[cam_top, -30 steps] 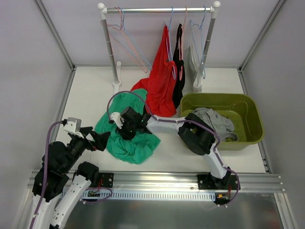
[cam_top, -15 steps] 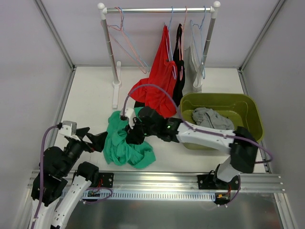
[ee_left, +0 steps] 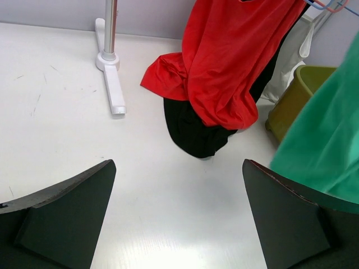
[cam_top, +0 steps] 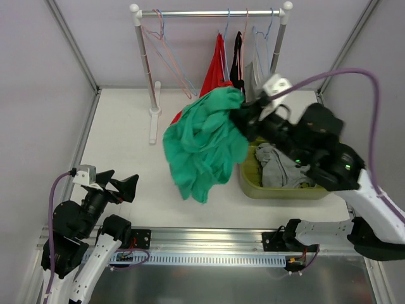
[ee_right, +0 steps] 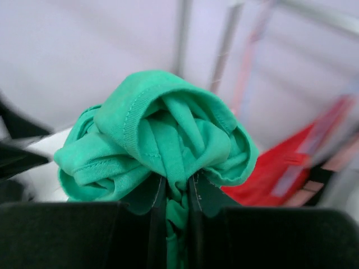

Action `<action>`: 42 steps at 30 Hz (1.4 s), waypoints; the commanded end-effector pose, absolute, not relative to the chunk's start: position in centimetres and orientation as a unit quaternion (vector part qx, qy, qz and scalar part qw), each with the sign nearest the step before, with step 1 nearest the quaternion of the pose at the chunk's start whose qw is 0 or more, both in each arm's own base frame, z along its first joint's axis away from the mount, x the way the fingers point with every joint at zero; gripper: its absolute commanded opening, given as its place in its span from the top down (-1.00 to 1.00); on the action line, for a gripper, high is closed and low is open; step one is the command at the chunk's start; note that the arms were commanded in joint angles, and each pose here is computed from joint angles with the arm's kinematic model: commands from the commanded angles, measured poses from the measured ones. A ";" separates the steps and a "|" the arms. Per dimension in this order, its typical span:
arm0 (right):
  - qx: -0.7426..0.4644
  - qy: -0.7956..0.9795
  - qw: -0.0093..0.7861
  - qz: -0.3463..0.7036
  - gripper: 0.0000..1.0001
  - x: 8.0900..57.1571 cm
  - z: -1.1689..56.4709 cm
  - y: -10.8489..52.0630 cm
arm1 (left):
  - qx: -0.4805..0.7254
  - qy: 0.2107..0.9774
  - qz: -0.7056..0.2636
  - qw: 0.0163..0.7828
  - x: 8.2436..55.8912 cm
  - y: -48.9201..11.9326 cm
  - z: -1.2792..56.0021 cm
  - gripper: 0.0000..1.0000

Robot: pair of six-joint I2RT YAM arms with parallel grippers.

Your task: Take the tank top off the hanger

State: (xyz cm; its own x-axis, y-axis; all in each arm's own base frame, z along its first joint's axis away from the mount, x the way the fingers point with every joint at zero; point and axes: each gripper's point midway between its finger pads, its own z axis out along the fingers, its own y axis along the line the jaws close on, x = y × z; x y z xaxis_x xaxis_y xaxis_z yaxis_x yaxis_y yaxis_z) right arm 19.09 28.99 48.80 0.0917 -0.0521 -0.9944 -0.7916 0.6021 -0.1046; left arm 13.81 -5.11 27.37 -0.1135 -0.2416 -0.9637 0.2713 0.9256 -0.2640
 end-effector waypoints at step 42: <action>0.103 0.810 0.420 0.396 0.99 34.0 16.1 14.3 | -0.025 0.714 -0.180 0.676 14.3 -4.1 27.8 -0.97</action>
State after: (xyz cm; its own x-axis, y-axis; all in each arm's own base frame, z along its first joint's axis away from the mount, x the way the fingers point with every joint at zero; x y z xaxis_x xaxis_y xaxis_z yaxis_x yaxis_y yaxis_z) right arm 31.57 11.08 11.50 -0.6841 0.3215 -0.6547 -0.0489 0.8754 0.4810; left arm 13.96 -4.74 27.36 -0.1096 -0.2496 -0.9621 0.2478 0.9305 -0.2696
